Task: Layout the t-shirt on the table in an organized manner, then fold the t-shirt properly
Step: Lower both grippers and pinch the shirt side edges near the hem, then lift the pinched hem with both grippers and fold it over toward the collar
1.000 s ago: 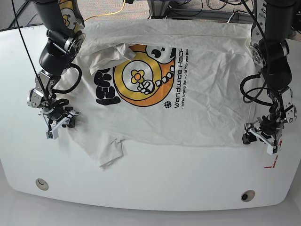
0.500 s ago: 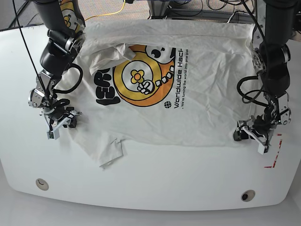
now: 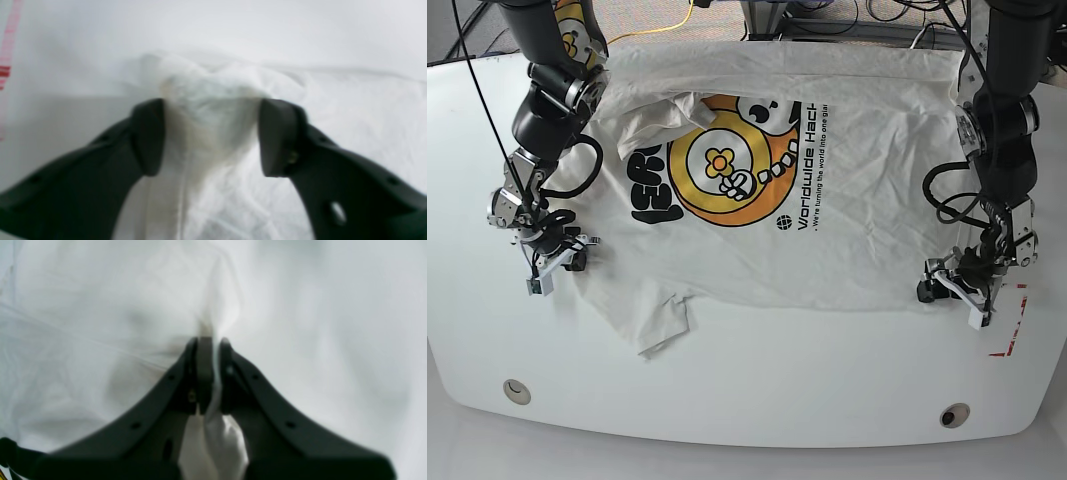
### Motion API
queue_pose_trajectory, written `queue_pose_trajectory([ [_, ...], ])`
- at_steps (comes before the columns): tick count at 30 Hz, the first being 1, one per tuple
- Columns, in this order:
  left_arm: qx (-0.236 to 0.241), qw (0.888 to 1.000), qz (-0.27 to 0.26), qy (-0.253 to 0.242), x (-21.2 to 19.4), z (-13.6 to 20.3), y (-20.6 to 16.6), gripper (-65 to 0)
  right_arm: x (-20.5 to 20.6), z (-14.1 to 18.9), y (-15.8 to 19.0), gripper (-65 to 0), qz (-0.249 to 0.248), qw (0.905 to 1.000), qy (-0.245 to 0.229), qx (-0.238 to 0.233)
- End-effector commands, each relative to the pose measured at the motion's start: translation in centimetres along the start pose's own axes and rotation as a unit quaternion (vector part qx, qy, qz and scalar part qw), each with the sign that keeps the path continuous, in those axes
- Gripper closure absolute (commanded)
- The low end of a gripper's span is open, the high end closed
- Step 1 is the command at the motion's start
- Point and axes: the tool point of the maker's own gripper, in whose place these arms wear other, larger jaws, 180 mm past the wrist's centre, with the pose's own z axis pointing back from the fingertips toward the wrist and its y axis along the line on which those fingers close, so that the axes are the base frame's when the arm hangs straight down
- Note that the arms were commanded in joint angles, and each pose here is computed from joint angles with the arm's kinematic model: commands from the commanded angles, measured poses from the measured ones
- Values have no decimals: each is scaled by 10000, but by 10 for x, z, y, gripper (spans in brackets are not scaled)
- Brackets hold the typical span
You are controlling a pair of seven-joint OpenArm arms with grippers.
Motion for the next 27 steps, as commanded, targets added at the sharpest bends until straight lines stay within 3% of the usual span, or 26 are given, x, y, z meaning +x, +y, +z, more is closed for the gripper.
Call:
queue_pose_trajectory([
  [1,98,9997,-23,-229,24,4,5,-256,4,2,-3,-8,130,9998,138,-45],
  [3,65,9997,-38,-213,23,2,2,-161,4,2,-3,-3,138,9998,134,-42],
  [4,6,9998,-25,-200,21,-1,-5,-79,4,1,-1,-2,185,9997,154,-26],
  [6,-32,9998,-24,-193,20,-3,-9,0,6,-1,3,0,291,9994,184,6],
  [14,-61,9996,-60,-260,27,-2,-11,0,28,2,14,0,813,9967,54,1],
  [27,36,9962,-755,-437,81,32,-19,0,92,36,13,0,1488,9874,-186,-508],
])
